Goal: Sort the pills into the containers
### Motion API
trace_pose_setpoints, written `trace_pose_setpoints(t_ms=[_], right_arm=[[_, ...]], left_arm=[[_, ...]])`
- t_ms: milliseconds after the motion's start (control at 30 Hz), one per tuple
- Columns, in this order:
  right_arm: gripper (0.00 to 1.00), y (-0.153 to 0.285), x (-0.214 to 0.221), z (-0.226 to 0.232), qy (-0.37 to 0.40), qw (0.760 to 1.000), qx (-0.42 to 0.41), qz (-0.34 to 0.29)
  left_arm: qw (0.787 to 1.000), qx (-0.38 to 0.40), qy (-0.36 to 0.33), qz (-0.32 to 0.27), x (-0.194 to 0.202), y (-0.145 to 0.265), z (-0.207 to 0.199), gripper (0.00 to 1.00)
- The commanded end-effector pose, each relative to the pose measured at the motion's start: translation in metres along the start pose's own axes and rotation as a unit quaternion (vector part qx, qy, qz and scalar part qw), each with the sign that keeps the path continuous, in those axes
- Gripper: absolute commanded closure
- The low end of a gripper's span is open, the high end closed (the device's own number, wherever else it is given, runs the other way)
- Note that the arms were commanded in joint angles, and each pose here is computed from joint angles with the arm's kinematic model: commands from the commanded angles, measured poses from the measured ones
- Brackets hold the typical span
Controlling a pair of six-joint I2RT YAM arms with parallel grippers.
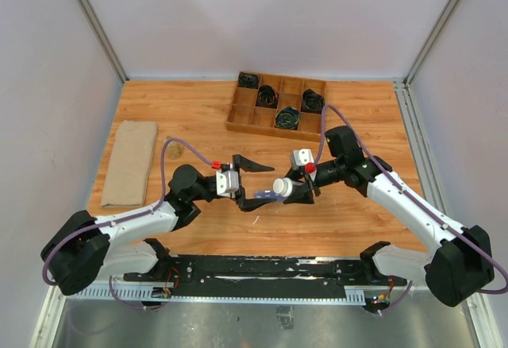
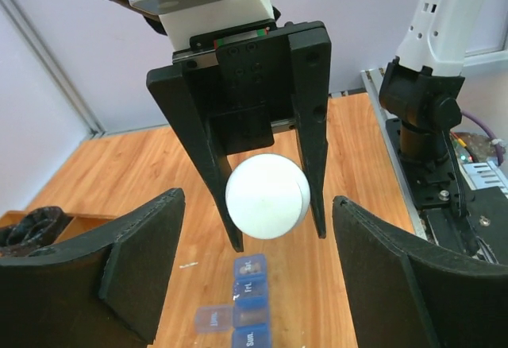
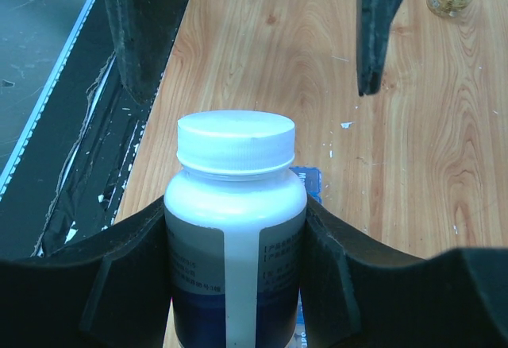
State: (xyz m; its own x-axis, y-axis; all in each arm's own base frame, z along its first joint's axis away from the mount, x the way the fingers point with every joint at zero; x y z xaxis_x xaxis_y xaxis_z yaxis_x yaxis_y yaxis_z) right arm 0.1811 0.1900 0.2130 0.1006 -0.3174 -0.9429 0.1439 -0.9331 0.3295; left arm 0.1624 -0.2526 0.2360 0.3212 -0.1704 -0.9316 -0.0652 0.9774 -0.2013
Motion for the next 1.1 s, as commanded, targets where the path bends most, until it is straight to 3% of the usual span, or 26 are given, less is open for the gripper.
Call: trace_pose_setpoints(t_ms=[0,333,467,900,1067], right_arm=[[0.99,0.005,-0.015,-0.002,0.021,1.000,-0.002,-0.016],[0.99,0.005,-0.015,-0.002,0.022,1.000,-0.003,-0.017],[0.99,0.005,-0.016,-0.002,0.021,1.000,-0.003,-0.017],[0.99,0.005,-0.015,-0.002,0.020,1.000,-0.004,-0.017],[0.99,0.005,-0.015,-0.002,0.020,1.000,-0.004,-0.018]], left_arm=[[1.000,0.014,-0.014,-0.011,-0.006,-0.009,0.007,0.23],[1.000,0.020,0.004,0.003,0.002,-0.013,0.009,0.29],[1.000,0.023,0.011,0.006,0.004,-0.015,0.009,0.37],[0.999,0.038,0.028,0.009,0.009,-0.018,0.007,0.43],[0.998,0.042,0.037,0.009,0.009,-0.019,0.006,0.52]])
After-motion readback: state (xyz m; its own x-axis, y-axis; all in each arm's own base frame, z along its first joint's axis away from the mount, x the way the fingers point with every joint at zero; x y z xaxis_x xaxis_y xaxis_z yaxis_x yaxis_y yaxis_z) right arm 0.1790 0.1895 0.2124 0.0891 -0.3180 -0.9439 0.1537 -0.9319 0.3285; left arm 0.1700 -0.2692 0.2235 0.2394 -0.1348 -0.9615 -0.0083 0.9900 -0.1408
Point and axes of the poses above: each gripper's point midway between its finger pads, its own y axis back along the fingers, its own z axis along the line the jaws close on, x = y × z, the point moved 7 cm from there along y, back along the fingers, and after that the axes turned 2 degrees about -y, right-handed, at the moved point
